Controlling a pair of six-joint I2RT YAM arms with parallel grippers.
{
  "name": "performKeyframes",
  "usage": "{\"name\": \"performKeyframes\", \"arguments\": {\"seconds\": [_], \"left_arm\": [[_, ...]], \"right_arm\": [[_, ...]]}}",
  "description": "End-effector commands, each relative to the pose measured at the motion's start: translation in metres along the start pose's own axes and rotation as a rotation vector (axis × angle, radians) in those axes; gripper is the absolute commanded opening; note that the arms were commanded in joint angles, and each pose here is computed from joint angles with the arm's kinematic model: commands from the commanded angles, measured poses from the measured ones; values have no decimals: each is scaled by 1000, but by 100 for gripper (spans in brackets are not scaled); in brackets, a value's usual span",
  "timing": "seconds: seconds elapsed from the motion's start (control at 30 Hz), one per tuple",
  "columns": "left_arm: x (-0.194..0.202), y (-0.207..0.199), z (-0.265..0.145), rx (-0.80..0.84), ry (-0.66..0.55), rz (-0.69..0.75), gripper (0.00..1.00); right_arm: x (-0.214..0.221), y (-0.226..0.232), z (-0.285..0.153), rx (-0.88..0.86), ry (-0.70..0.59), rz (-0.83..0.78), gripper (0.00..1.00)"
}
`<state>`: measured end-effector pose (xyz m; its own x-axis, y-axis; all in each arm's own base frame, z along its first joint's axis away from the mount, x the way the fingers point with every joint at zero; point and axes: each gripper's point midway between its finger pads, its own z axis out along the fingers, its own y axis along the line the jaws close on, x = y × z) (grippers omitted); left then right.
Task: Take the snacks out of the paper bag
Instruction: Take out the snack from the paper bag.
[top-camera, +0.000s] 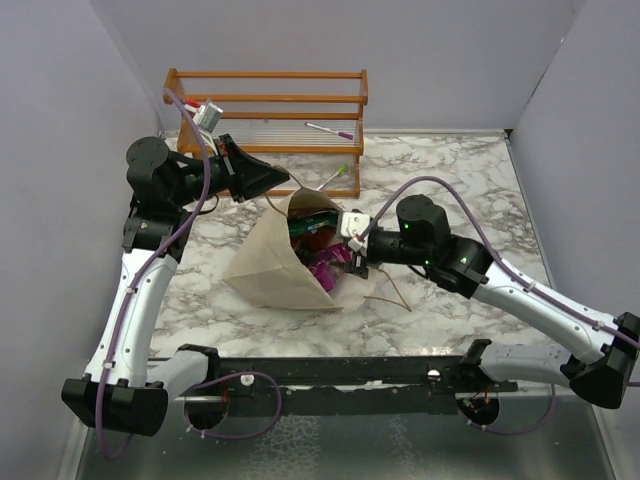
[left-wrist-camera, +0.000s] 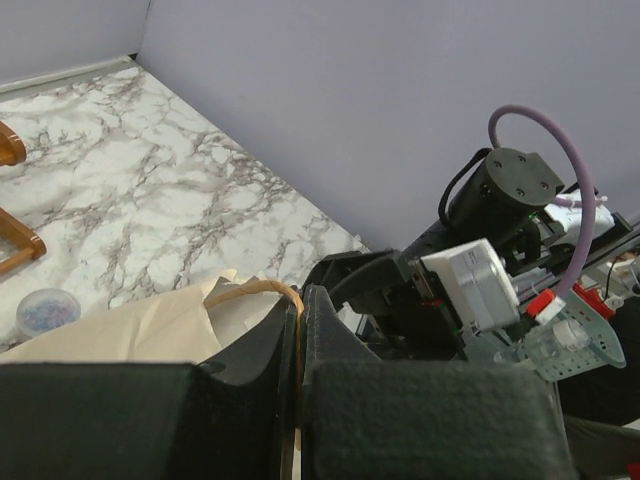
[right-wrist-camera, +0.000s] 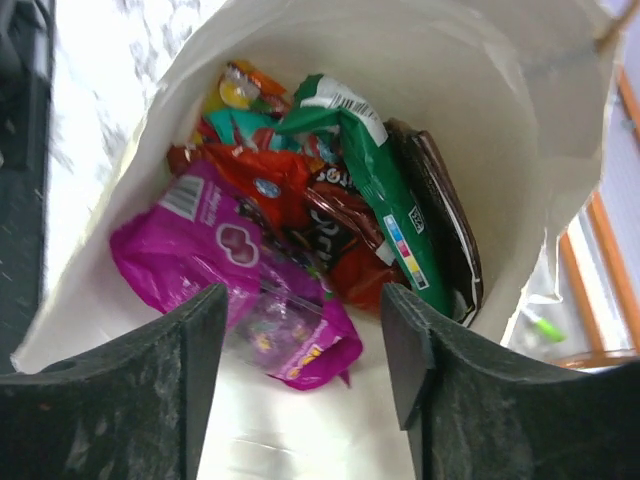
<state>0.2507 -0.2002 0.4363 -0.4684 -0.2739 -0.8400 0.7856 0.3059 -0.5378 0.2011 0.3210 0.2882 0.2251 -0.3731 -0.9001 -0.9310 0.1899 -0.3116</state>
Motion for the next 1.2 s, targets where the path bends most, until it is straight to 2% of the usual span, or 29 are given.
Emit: {"name": "performKeyframes", "arguments": {"seconds": [0.0, 0.1, 0.27, 0.4, 0.5, 0.6, 0.77, 0.9, 1.0, 1.07, 1.17], "left_arm": [[0, -15, -7, 29, 3, 68, 0], [0, -15, -8, 23, 7, 72, 0], [-2, -15, -8, 7, 4, 82, 0], [-4, -14, -8, 0, 5, 87, 0], [-4, -13, -9, -16, 10, 96, 0], [-5, -13, -10, -27, 11, 107, 0], [-3, -6, -10, -54, 24, 114, 0], [-6, -5, -11, -72, 22, 132, 0], [-8, -7, -11, -71, 17, 140, 0], [-9, -8, -11, -71, 15, 139, 0], [-11, -8, -10, -68, 11, 135, 0]], "right_arm": [[-8, -9, 5, -2, -76, -373, 59], [1, -11, 11, -13, -46, -463, 57], [17, -27, 25, 41, 12, -517, 55], [28, -19, 33, -32, 51, -524, 54], [48, 5, 31, -174, 105, -495, 63], [60, 10, 23, -189, 157, -438, 68], [52, 34, 6, -264, 103, -388, 82], [53, 49, 3, -337, 85, -356, 88], [56, 55, 8, -391, 96, -339, 90], [57, 57, 13, -420, 90, -334, 99], [59, 55, 23, -421, 87, -349, 99]]}}
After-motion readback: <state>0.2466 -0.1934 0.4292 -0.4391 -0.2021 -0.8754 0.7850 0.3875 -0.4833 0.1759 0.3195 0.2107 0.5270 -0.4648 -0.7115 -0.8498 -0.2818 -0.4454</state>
